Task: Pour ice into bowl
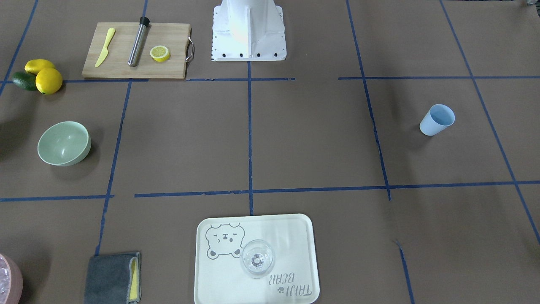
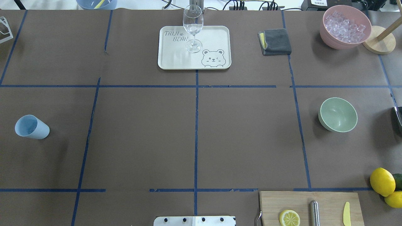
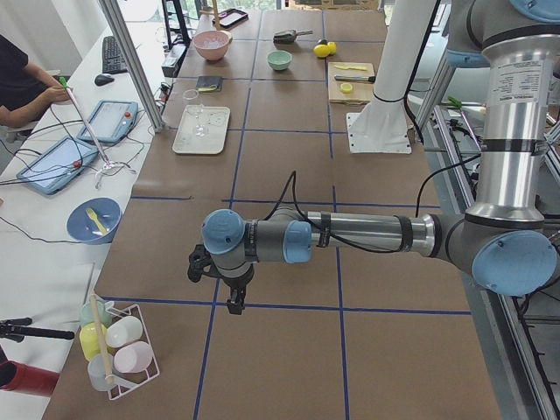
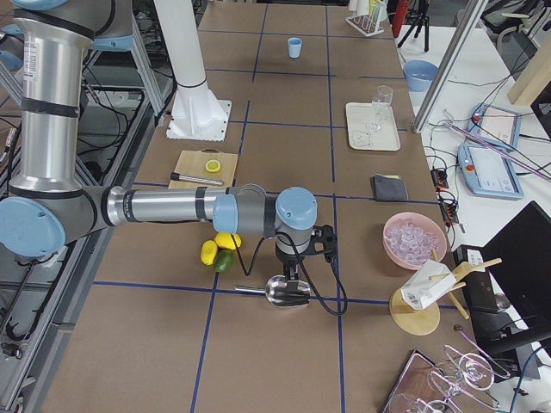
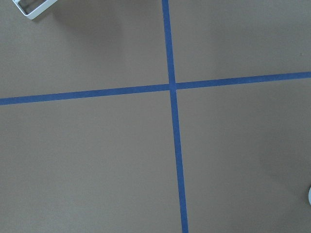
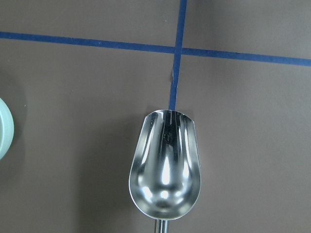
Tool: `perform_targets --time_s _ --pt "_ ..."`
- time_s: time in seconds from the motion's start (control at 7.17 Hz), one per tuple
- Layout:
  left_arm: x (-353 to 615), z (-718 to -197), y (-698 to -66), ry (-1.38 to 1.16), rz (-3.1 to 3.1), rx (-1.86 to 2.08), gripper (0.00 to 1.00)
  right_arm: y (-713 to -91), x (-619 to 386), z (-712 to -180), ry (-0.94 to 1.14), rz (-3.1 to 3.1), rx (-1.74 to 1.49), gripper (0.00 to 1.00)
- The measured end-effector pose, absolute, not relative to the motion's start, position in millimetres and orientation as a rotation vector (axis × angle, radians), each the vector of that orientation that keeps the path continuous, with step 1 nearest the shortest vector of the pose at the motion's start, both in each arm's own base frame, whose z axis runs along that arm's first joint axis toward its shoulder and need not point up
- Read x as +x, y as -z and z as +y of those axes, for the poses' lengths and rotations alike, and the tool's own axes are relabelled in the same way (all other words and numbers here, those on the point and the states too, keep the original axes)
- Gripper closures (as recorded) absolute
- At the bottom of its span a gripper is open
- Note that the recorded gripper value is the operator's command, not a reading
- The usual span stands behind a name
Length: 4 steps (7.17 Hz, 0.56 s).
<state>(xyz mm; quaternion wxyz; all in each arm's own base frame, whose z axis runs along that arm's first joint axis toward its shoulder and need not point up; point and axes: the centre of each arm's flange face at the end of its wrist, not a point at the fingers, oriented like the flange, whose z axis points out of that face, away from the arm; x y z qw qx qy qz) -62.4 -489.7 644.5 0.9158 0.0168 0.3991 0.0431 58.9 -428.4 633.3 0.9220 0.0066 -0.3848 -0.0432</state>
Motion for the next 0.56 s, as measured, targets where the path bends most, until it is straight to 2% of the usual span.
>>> perform_targets --time_s 0.56 --pt "-61.5 -484.9 -647.7 -0.109 0.822 0.036 0.00 -633.3 58.1 -430.0 0.081 -0.796 0.010 0.00"
